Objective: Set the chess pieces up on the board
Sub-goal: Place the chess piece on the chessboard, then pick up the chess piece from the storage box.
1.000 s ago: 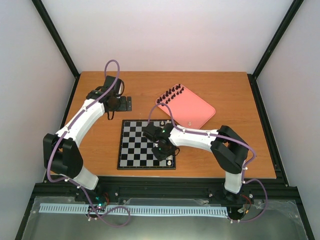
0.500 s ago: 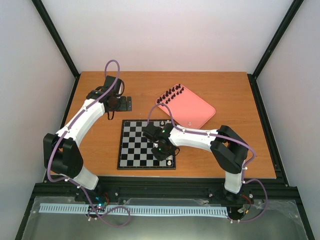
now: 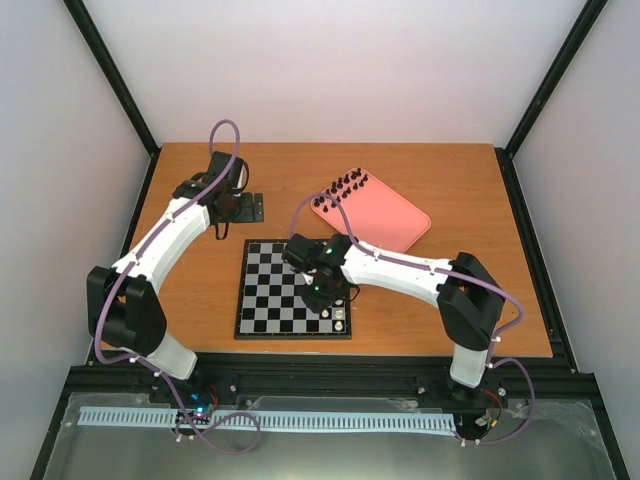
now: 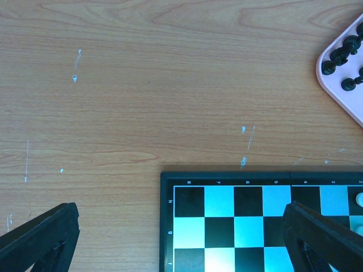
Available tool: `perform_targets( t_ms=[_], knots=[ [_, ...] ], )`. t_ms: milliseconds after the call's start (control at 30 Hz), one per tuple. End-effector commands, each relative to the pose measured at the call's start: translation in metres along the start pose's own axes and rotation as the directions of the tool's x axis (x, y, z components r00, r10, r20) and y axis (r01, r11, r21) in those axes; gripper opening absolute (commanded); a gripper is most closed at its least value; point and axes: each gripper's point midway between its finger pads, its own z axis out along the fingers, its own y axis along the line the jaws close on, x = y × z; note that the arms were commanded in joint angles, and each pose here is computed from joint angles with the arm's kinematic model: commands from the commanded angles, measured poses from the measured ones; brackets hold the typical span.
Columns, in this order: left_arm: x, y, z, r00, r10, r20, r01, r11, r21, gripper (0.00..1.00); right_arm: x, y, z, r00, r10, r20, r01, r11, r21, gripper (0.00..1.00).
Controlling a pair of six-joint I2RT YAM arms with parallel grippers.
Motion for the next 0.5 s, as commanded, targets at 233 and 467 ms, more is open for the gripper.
perform_targets(
  t_ms=[233,467],
  knots=[
    [-0.016,-0.003,-0.006,0.999,-0.017,0.043,0.016,1.0,0.012,1.0,-0.027,-0.045,-0.094,0.979,0.106,0.176,-0.123,0.989,0.083,0.44],
    [-0.02,-0.008,-0.009,0.998,-0.019,0.051,0.017,0.999,0.033,1.0,-0.039,-0.149,-0.088,0.932,0.314,0.18,-0.337,0.934,0.121,0.54]
  ],
)
